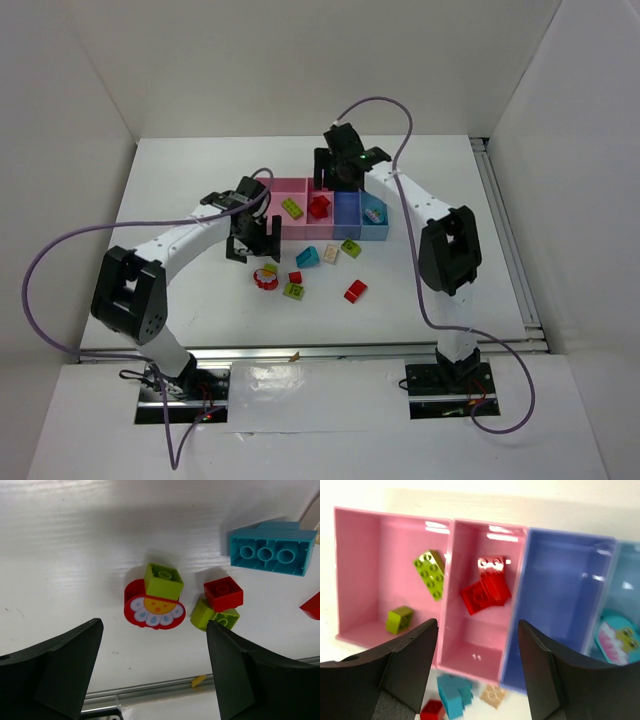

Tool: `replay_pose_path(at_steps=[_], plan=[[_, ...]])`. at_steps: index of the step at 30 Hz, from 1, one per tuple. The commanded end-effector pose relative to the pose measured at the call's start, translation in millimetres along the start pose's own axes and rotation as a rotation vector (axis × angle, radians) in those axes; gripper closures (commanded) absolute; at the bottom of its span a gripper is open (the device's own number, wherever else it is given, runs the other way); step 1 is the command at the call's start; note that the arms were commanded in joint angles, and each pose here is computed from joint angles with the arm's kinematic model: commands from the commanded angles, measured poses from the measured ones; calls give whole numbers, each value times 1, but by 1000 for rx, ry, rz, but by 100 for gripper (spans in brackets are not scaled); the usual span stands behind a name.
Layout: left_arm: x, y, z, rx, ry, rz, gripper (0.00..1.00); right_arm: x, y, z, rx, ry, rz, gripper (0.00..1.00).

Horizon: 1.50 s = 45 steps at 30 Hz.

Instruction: Sort the legos into containers by color

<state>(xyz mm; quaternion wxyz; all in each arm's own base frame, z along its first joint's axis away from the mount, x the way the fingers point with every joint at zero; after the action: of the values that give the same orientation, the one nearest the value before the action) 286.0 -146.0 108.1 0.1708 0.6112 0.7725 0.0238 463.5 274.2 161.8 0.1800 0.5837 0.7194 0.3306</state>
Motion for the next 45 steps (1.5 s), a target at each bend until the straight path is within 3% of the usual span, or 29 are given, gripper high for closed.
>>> replay_pose_path(at_steps=[1,8,16,23,33,37,38,45], plan=[[-7,16,2,-68,62,115,5,-13,27,-59,-117,-43,-2,28],[-24,11,29,-36,78,177,15,-49,13,-91,-115,-122,29,28],[-23,1,52,-7,100,186,21,-70,5,-95,-102,-155,63,28],[-16,-5,61,18,118,207,35,-78,1,-94,-90,-183,77,28],[-2,-12,67,47,207,223,34,-80,-3,-93,-83,-194,76,28],[1,-14,69,54,227,214,51,-81,-8,-88,-67,-198,83,29],[0,-12,66,45,221,213,61,-80,-5,-89,-75,-196,84,29],[-29,26,-4,-85,164,204,99,-81,3,-108,-123,-169,84,29]])
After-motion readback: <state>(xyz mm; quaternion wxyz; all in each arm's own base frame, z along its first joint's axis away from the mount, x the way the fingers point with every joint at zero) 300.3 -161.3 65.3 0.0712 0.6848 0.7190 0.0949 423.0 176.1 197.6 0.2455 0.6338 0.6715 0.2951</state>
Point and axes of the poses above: each gripper's point midway between its finger pads, its own z axis out along the fingers, its own x axis along the line the jaws close on, y = z × x, the point moved 2 cm from there along -z, back along the fingers, and after that the axes turned 10 degrees about -z, right-handed, at the moved point
